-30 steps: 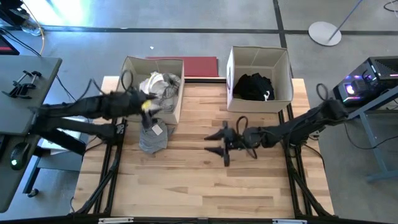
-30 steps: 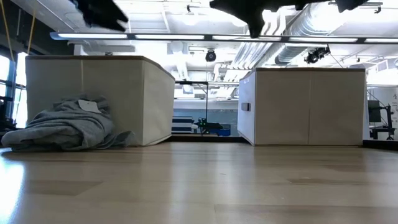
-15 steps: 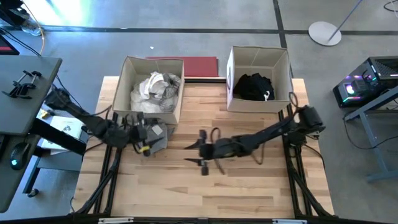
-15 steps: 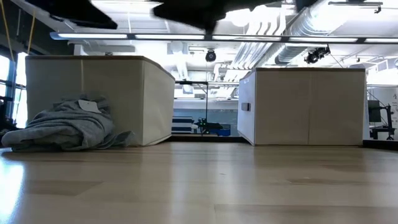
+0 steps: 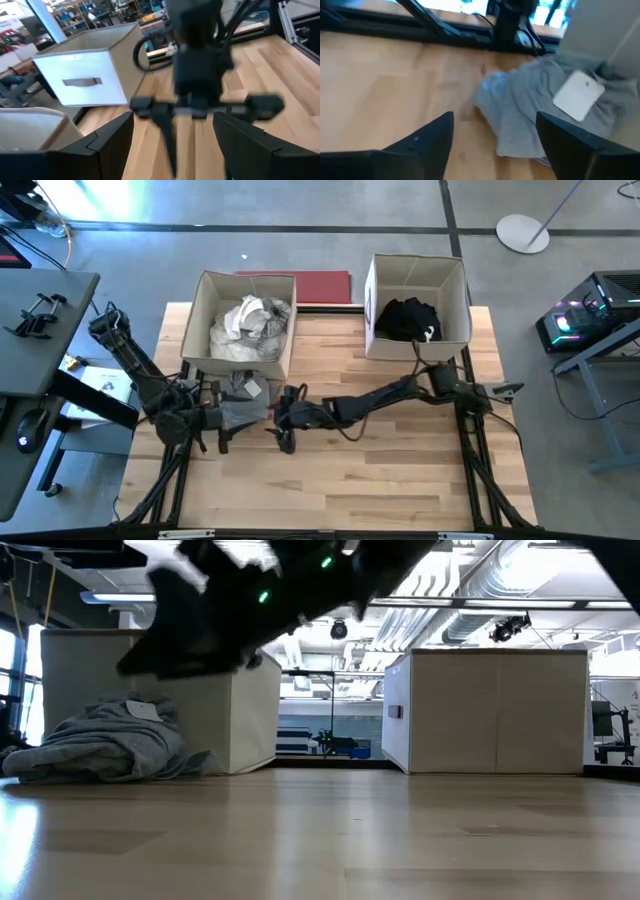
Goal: Sort clothes
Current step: Put the gray pants into the left laundry organizer
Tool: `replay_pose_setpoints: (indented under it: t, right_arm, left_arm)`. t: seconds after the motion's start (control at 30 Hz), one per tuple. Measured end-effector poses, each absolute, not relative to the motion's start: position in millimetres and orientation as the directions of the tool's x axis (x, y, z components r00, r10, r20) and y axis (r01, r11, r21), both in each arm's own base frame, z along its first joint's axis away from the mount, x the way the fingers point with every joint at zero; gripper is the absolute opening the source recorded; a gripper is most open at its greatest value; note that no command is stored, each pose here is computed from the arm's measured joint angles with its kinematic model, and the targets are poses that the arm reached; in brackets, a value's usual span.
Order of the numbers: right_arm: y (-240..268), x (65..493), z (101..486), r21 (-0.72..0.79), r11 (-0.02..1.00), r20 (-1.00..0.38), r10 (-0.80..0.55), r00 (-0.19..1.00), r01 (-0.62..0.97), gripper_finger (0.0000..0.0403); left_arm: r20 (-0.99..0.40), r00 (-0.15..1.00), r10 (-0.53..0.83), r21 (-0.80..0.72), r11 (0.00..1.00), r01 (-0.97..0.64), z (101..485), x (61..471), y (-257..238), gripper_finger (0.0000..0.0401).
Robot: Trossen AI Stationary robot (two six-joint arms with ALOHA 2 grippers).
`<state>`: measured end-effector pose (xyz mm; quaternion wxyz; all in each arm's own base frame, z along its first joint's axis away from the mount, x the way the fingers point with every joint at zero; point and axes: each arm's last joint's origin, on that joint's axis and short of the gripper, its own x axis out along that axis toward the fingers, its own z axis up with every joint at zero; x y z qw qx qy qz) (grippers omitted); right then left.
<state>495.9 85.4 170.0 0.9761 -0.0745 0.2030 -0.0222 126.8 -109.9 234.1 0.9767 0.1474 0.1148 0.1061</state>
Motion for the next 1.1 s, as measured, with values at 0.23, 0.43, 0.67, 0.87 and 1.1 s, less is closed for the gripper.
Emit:
replay_pose_setpoints:
  t: [0.23, 0.43, 0.67, 0.87, 1.1]
  right_arm:
    - [61.1, 527.4, 140.7, -0.107, 0.99, -0.42, -0.133, 0.898, 0.097, 0.0298]
    - [49.1, 541.9, 121.4, -0.129, 0.983, -0.468, -0.179, 0.865, 0.134, 0.0279]
    - [38.2, 545.0, 108.9, -0.094, 0.978, -0.515, -0.206, 0.832, 0.184, 0.0156]
    - [42.9, 540.2, 102.8, -0.097, 0.984, -0.588, -0.176, 0.79, 0.147, 0.0016]
    - [81.0, 511.9, 114.4, -0.206, 0.975, -0.761, -0.209, 0.614, 0.077, 0.0007]
  left_arm:
    - [-0.179, 0.953, 0.245, 0.32, 0.93, -0.18, 234.2, 122.1, -113.5, 0.0266]
    - [-0.189, 0.948, 0.258, 0.314, 0.93, -0.191, 231.8, 121.4, -112.3, 0.0266]
    - [-0.191, 0.944, 0.269, 0.315, 0.928, -0.201, 230.7, 121.0, -111.6, 0.0266]
    - [-0.18, 0.938, 0.296, 0.324, 0.918, -0.228, 230.8, 120.8, -110.7, 0.0266]
    - [-0.183, 0.925, 0.332, 0.339, 0.905, -0.258, 227.5, 119.3, -108.3, 0.0266]
